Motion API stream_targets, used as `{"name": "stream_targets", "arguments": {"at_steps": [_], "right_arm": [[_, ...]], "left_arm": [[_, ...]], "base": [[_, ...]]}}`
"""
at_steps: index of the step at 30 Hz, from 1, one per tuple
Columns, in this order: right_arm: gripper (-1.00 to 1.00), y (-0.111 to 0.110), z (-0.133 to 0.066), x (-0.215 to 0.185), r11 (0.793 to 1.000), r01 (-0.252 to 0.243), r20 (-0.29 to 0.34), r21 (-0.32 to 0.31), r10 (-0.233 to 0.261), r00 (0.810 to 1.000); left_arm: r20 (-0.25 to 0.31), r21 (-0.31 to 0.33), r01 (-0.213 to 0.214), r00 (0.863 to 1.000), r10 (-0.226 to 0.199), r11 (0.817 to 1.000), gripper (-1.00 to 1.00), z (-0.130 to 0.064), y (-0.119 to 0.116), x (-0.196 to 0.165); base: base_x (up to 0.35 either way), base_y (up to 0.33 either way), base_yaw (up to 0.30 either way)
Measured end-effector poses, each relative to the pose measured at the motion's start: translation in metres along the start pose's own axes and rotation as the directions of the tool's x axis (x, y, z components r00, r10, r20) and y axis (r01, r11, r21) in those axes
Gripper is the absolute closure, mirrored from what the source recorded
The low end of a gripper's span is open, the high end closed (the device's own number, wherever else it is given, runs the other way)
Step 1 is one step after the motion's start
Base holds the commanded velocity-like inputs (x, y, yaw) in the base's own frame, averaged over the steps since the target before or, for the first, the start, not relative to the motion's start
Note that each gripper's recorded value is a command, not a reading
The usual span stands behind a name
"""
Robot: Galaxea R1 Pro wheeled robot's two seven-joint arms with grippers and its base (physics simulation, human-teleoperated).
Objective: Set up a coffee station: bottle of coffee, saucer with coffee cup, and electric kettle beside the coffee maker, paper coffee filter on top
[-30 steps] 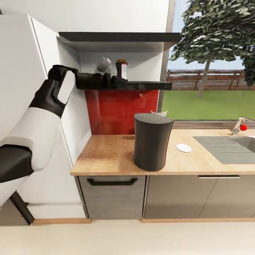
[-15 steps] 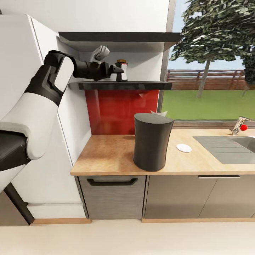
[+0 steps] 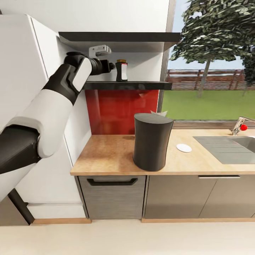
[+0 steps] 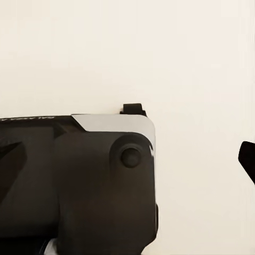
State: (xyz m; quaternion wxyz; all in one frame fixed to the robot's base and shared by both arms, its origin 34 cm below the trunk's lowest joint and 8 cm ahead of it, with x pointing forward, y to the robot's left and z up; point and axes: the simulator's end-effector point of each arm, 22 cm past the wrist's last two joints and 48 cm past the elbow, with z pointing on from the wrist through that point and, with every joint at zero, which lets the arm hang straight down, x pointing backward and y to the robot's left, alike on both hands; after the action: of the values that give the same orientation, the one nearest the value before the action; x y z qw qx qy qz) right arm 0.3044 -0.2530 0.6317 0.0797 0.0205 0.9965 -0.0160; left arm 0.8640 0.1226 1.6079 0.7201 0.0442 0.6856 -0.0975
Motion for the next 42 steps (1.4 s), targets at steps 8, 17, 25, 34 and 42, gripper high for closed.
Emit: {"name": "stream_targets", "arguments": {"at_steps": [8,17,25,34,42], "right_arm": [[-1.00,-0.002,0.000,0.000,1.000,-0.003,0.001,0.005,0.003,1.000],[-1.00,-0.003,0.000,0.001,1.000,-0.005,0.000,0.007,0.005,1.000],[-1.00,-0.003,0.000,0.001,1.000,-0.005,-0.001,0.007,0.005,1.000],[-1.00,-0.003,0.000,0.000,1.000,-0.006,0.001,0.007,0.006,1.000],[-1.00,-0.001,0.000,-0.001,1.000,-0.007,0.003,0.005,0.007,1.000]], "left_arm": [[0.033,-0.099,-0.064,0.997,0.068,0.993,-1.00,0.015,0.009,0.003],[0.092,-0.114,-0.087,0.991,0.098,0.990,-1.00,0.016,0.012,-0.004],[0.109,-0.147,-0.142,0.981,0.159,0.979,-1.00,0.015,0.017,-0.009],[0.120,-0.145,-0.143,0.980,0.161,0.979,-1.00,0.014,0.015,-0.013],[0.115,-0.145,-0.143,0.980,0.160,0.979,-1.00,0.015,0.017,-0.009]], "base": [[0.000,0.000,0.000],[0.000,0.000,0.000],[0.000,0.000,-0.028],[0.099,0.000,-0.209],[0.174,0.000,-0.025]]}}
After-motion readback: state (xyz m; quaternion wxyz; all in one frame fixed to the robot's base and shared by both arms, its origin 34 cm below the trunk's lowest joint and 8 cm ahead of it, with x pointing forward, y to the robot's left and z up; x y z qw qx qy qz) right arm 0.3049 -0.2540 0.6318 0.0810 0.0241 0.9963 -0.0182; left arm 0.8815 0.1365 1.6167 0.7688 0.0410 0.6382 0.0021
